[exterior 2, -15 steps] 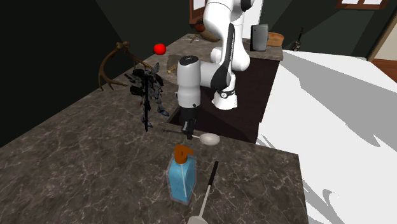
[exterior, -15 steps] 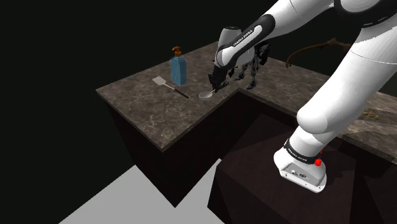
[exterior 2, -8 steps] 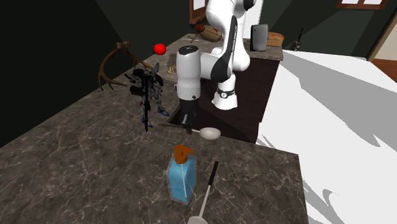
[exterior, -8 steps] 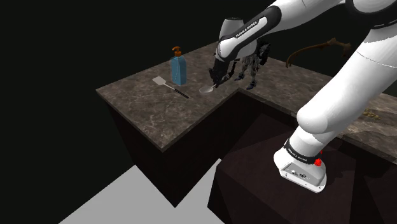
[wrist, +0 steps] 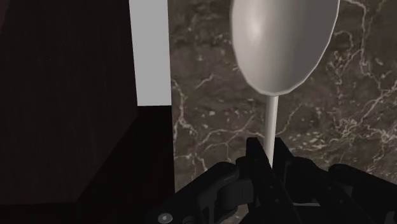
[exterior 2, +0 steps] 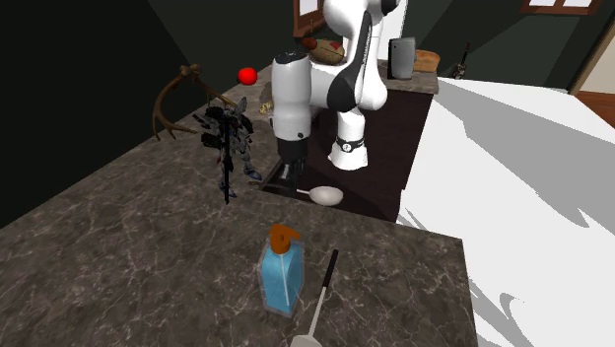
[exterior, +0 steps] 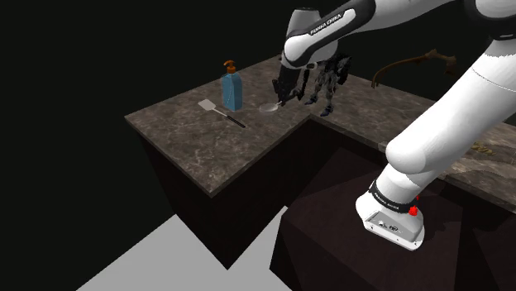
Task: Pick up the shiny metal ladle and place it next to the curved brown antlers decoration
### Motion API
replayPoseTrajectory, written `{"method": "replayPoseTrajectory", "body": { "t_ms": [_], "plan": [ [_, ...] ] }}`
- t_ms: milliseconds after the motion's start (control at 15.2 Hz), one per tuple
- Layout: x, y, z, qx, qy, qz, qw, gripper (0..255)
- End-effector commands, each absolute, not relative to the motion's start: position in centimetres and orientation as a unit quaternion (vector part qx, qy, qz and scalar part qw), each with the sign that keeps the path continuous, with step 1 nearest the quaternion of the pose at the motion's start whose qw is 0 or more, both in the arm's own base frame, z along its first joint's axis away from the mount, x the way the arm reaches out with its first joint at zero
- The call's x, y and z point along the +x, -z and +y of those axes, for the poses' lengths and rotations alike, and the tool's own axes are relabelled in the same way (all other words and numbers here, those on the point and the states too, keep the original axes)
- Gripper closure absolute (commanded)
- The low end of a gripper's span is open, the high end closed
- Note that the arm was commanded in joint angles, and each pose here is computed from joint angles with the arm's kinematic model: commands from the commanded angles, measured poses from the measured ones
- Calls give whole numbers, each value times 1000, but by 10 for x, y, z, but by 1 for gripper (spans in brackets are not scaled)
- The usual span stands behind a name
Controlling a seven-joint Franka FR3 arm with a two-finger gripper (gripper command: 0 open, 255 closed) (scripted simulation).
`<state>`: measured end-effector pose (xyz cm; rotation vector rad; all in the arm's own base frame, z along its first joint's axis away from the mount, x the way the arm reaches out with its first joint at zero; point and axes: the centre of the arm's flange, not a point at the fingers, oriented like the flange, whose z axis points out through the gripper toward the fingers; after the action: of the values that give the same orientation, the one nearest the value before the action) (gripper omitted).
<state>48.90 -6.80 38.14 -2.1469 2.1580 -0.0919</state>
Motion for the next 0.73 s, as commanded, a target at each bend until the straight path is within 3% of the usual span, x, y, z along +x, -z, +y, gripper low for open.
{"method": "replayPoseTrajectory", "body": {
  "t_ms": [0,660],
  "plan": [
    [489,-393,-68,-704,30,708,48,255],
    [489,-446,-68,-704,30,708,48,255]
  ]
}}
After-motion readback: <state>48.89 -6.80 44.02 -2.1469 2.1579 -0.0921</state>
